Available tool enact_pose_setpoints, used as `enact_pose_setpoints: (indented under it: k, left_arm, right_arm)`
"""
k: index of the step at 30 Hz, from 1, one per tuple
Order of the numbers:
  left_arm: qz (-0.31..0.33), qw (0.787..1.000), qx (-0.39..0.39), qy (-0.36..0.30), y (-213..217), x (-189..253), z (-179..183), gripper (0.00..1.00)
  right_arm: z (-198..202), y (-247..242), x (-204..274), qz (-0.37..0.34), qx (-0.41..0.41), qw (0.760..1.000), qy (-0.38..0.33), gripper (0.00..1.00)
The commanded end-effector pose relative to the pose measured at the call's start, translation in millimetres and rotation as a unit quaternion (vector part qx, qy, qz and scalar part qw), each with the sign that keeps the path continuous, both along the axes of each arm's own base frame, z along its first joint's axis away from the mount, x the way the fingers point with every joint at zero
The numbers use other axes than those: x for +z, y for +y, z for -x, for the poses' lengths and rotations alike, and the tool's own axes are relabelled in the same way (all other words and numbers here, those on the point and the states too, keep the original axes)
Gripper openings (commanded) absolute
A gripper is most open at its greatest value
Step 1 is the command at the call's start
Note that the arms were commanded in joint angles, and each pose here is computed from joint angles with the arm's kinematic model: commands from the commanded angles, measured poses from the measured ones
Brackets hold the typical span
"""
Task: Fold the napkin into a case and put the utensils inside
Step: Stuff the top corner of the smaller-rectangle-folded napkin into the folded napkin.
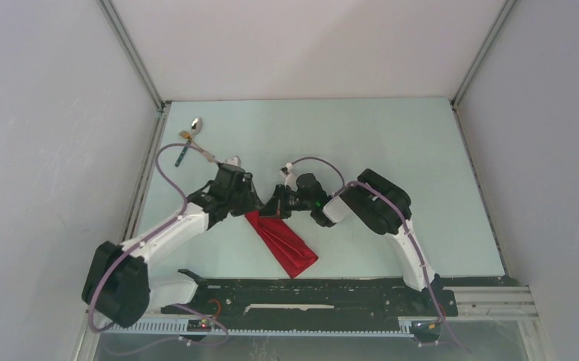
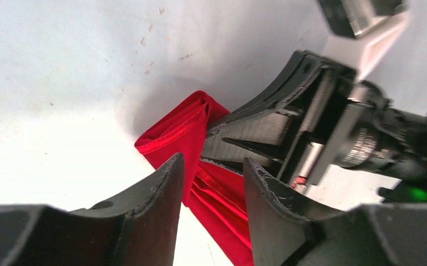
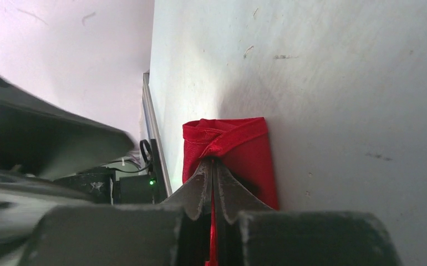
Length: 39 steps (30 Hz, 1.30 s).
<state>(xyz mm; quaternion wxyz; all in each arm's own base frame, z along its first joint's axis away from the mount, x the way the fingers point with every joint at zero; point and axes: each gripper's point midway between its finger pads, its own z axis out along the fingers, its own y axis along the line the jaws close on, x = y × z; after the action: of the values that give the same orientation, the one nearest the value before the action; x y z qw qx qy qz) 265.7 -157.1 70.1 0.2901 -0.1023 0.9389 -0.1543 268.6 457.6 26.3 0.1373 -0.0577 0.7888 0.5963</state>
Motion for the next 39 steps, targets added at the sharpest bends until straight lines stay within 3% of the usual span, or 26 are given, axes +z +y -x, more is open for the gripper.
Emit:
enact_pose_setpoints:
  k: [1,4,8,13,25,30,31,35,37,39]
  left_arm:
    - [0.021,0.998,0.02,-0.051,13,34,0,0.51]
    - [0.031,0.997,0.033,-0.058,20,34,2,0.46]
    - [0.046,0.998,0.029,-0.031,15,17,0,0.14]
    - [0.065,0.998,0.019,-0.012,3,0,-3,0.01]
    - [0.061,0.998,0.017,0.019,-2,-36,-7,0.0]
    - [0.047,0.998,0.021,0.04,3,-52,0,0.0]
    - [0.045,0.998,0.021,0.04,4,-54,1,0.0]
    - [0.037,0.998,0.019,0.046,7,-59,5,0.0]
    - [0.035,0.998,0.018,0.049,8,-61,7,0.0]
    - [0.033,0.998,0.018,0.05,9,-63,7,0.0]
  right_arm:
    - [5,-7,-30,0.062,-0.009,0.998,0.005,0.03]
    - [7,-7,-28,0.069,-0.007,0.998,-0.001,0.05]
    - [10,-5,-15,0.071,0.005,0.997,-0.02,0.0]
    - [11,-6,7,0.086,0.008,0.995,-0.047,0.0]
    - [14,-10,21,0.097,0.014,0.993,-0.066,0.0]
    - [23,-27,60,0.119,0.053,0.981,-0.143,0.0]
    - [27,-33,67,0.131,0.066,0.975,-0.165,0.03]
    - [50,-67,75,0.206,0.122,0.945,-0.224,0.35]
    - [60,-84,68,0.268,0.14,0.916,-0.265,0.54]
    - [68,-99,64,0.322,0.159,0.881,-0.307,0.66]
